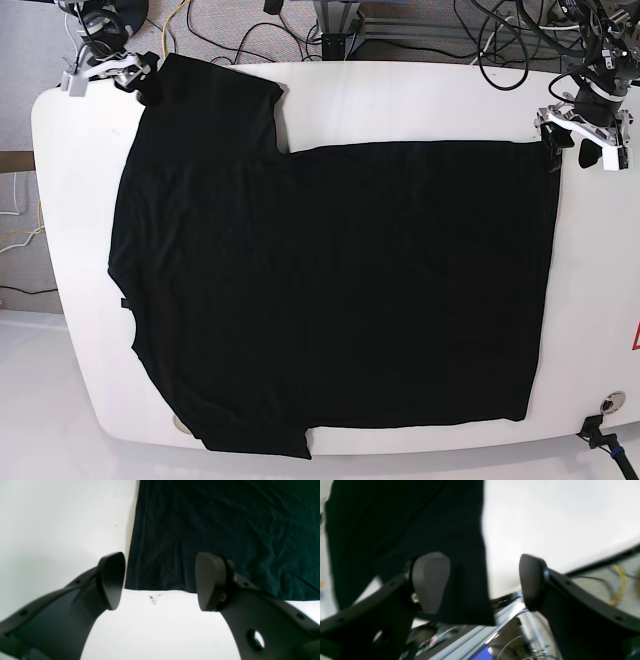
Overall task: Fold the T-shirt properly
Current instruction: 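Move both grippers down to the shirt's shoulder corners, then close both grippers on the shirt's shoulder corners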
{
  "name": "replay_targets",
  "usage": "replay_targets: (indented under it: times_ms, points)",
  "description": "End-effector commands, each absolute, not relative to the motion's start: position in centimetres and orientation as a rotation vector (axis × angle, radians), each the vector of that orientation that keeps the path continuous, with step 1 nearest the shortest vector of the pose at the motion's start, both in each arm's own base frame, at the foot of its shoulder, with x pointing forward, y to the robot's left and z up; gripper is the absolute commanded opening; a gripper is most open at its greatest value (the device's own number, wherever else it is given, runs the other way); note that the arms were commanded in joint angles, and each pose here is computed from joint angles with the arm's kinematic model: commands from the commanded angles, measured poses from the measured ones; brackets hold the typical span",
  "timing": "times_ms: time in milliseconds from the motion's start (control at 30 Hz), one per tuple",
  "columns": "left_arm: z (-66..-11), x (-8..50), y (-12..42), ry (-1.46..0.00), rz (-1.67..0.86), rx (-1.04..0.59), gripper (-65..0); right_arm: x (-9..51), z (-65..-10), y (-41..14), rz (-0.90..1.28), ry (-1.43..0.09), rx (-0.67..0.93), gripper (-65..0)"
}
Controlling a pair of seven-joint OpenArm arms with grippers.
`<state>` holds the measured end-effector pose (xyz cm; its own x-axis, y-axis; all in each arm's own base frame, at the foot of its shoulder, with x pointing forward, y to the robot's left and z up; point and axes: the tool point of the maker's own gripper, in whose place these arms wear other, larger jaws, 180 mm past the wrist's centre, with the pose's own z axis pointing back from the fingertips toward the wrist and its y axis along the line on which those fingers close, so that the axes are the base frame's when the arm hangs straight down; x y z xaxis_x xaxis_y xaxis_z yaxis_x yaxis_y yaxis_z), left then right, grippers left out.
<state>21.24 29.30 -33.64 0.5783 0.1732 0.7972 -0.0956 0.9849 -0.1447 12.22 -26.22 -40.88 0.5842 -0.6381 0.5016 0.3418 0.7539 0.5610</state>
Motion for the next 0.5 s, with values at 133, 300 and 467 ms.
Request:
replay_targets:
  times_ms: [133, 300, 467]
  points:
    - [-32.4, 21.9, 29.5, -0.988, 0.140, -0.084, -24.2, 10.4, -42.2, -23.1, -0.581, -0.658, 0.485, -19.6]
    - [-32.4, 21.9, 29.5, -0.988, 0.140, -0.084, -24.2, 9.8, -42.7, -21.6, -0.567, -0.622, 0.514, -19.6]
    - [-32.4, 21.9, 29.5, -0.988, 0.140, -0.084, -24.2, 9.3, -42.8, -21.5, -0.568, -0.609, 0.515, -19.7]
